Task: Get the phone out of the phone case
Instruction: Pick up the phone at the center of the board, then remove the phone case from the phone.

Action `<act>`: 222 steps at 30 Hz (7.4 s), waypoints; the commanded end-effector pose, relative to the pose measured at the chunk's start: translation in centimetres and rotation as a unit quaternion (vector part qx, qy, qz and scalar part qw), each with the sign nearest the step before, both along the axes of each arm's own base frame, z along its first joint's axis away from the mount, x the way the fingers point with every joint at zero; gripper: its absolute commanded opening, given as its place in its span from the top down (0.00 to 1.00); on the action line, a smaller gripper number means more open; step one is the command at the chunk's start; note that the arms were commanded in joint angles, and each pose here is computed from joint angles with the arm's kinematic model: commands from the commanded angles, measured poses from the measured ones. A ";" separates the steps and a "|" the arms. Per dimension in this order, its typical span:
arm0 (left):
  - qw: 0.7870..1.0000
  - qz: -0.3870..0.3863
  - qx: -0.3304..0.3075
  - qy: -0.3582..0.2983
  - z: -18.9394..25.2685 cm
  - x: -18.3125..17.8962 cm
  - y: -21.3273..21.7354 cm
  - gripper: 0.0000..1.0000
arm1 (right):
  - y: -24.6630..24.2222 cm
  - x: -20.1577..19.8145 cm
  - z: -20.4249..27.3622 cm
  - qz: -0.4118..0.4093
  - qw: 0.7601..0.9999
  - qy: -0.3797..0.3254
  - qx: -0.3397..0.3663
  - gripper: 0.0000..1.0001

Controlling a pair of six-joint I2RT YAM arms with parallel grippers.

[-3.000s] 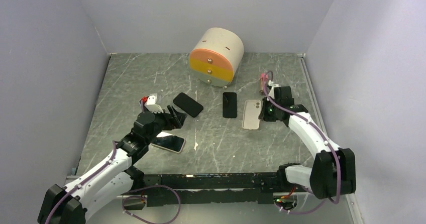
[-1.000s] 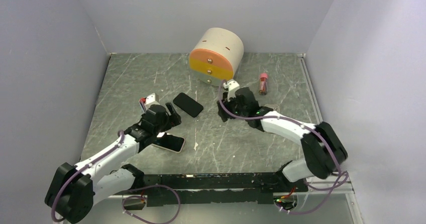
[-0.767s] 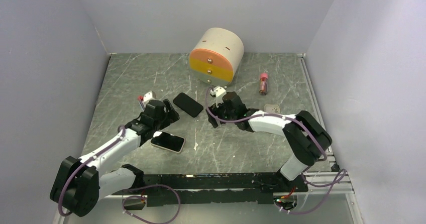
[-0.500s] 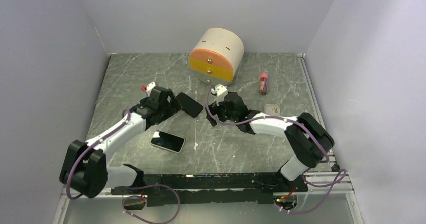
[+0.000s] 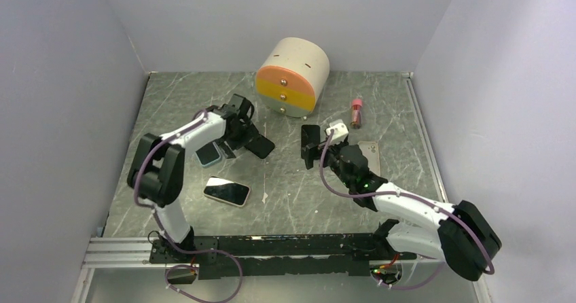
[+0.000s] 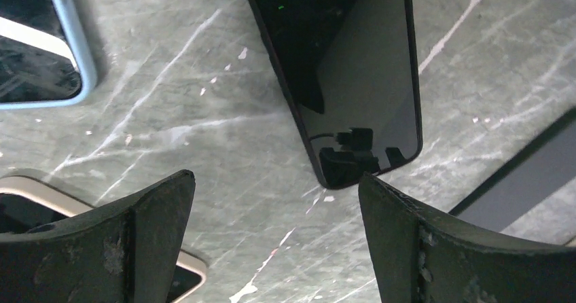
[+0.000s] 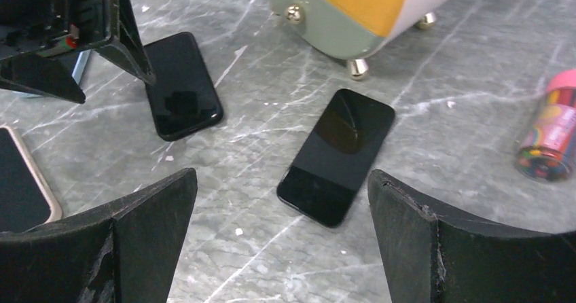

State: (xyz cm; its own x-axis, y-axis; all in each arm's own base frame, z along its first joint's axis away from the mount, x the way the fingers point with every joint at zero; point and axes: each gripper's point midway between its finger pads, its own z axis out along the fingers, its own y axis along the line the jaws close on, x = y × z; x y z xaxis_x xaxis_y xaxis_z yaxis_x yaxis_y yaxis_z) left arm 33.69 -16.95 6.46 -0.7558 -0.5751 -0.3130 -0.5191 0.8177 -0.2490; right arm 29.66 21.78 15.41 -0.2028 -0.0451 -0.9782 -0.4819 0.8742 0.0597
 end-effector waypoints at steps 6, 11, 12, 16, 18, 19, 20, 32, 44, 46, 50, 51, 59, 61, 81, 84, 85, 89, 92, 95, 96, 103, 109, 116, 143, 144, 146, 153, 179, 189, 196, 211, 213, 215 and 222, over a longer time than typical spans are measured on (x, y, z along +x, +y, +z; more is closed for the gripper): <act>0.997 0.044 0.019 0.068 -1.4 2.7 -1.2 0.05 | -4.4 1.0 1.9 -0.113 0.992 -0.049 0.032 0.01; 0.995 0.084 0.027 0.055 -2.1 4.2 -1.0 0.05 | -4.9 1.0 1.8 -0.125 0.990 -0.050 0.033 0.01; 0.994 0.092 0.026 0.051 -2.2 4.6 -1.0 0.05 | -4.8 1.0 1.7 -0.125 0.990 -0.049 0.031 0.01; 0.991 0.125 0.024 0.032 -2.2 5.9 -0.5 0.05 | -5.0 1.2 1.4 -0.133 0.990 -0.045 0.025 0.01; 0.991 0.135 0.017 0.019 -1.9 6.5 -0.5 0.05 | -5.0 1.2 1.2 -0.134 0.990 -0.041 0.023 0.01; 0.990 0.137 0.014 0.012 -1.7 6.8 -0.5 0.05 | -5.0 1.2 1.2 -0.133 0.990 -0.040 0.023 0.01; 0.990 0.138 0.010 0.005 -1.5 7.1 -0.6 0.05 | -5.0 1.2 1.2 -0.133 0.990 -0.040 0.023 0.01; 0.990 0.136 0.024 0.008 -2.0 9.1 -0.5 0.05 | -4.9 1.3 1.1 -0.133 0.990 -0.040 0.021 0.01; 0.987 0.139 0.050 0.058 -2.6 7.4 0.1 0.05 | -5.0 1.3 0.9 -0.135 0.990 -0.036 0.018 0.01; 0.987 0.139 0.055 0.053 -2.0 7.3 0.4 0.05 | -5.0 1.3 0.9 -0.136 0.990 -0.035 0.017 0.01; 0.987 0.142 0.064 0.035 -0.2 7.4 1.0 0.05 | -4.8 1.4 0.7 -0.133 0.990 -0.031 0.015 0.01; 0.987 0.142 0.063 0.032 0.1 7.4 1.0 0.05 | -4.7 1.4 0.7 -0.133 0.991 -0.029 0.014 0.01; 0.986 0.151 0.059 0.040 -0.4 7.2 0.9 0.05 | -4.6 1.5 0.5 -0.129 0.991 -0.027 0.011 0.01; 0.985 0.157 0.055 0.041 -0.8 7.3 0.8 0.05 | -4.5 1.5 0.4 -0.128 0.991 -0.026 0.008 0.01; 0.980 0.174 0.046 0.085 -4.1 7.1 0.6 0.05 | -3.9 1.6 -0.1 -0.117 0.993 -0.016 0.000 0.01; 0.980 0.172 0.048 0.094 -4.4 6.8 0.6 0.05 | -3.8 1.7 -0.1 -0.115 0.993 -0.015 0.000 0.01; 0.979 0.172 0.048 0.094 -4.6 6.7 0.6 0.05 | -3.8 1.6 -0.2 -0.114 0.993 -0.014 0.000 0.01; 0.978 0.175 0.055 0.103 -5.4 6.5 0.9 0.05 | -3.8 1.6 -0.2 -0.114 0.993 -0.014 -0.001 0.01; 0.978 0.168 0.057 0.112 -6.0 6.4 0.9 0.07 | -3.9 1.6 -0.1 -0.115 0.993 -0.015 0.000 0.01; 0.979 0.160 0.054 0.114 -6.3 6.0 0.7 0.13 | -3.2 1.5 0.0 -0.095 0.995 -0.017 0.000 0.01; 0.979 0.159 0.053 0.113 -6.3 5.8 0.8 0.15 | -2.8 1.5 0.1 -0.085 0.996 -0.017 0.002 0.01; 0.987 0.142 0.017 0.079 -4.7 5.0 0.4 0.37 | 0.6 0.7 0.2 -0.003 1.000 0.002 0.022 0.02; 0.993 0.114 -0.017 0.025 -2.4 4.5 -0.1 0.58 | 3.5 -0.2 -0.2 0.050 0.995 0.043 0.071 0.03; 0.993 0.079 -0.073 -0.047 0.1 3.5 -0.9 0.63 | 7.6 -1.3 -1.5 0.108 0.977 0.122 0.140 0.04; 0.969 -0.033 -0.189 -0.155 4.9 0.5 -3.5 0.70 | 16.6 0.3 -5.8 0.229 0.947 0.204 0.090 0.28; 0.968 -0.034 -0.191 -0.156 5.0 0.5 -3.5 0.70 | 16.8 0.3 -5.8 0.237 0.946 0.201 0.091 0.30; 0.967 -0.040 -0.195 -0.160 5.2 0.4 -3.7 0.70 | 17.1 0.0 -5.5 0.253 0.943 0.195 0.093 0.35; 0.964 -0.052 -0.184 -0.185 6.3 0.4 -3.2 0.65 | 17.5 -1.2 -4.6 0.295 0.933 0.177 0.109 0.72; 0.820 -0.184 -0.215 -0.497 18.1 -4.1 -1.6 0.08 | 10.1 -4.3 8.5 0.265 0.913 0.090 0.298 1.00; 0.739 -0.270 -0.332 -0.520 20.9 -7.1 -5.2 0.10 | 8.3 -7.4 12.8 0.296 0.886 0.057 0.352 1.00; 0.684 -0.327 -0.403 -0.512 22.0 -8.9 -7.1 0.20 | 8.1 -9.6 14.3 0.337 0.861 0.051 0.376 1.00; 0.607 -0.401 -0.481 -0.490 23.3 -11.6 -8.7 0.59 | 8.2 -10.5 15.1 0.358 0.856 0.052 0.368 1.00; 0.603 -0.403 -0.485 -0.489 23.3 -11.7 -8.7 0.62 | 8.3 -10.4 15.2 0.361 0.857 0.051 0.365 1.00; 0.598 -0.411 -0.487 -0.486 23.5 -11.8 -8.9 0.64 | 8.5 -10.2 15.2 0.362 0.858 0.052 0.362 1.00; 0.592 -0.425 -0.485 -0.483 23.4 -12.0 -9.1 0.78 | 9.2 -9.8 15.0 0.375 0.856 0.056 0.352 0.98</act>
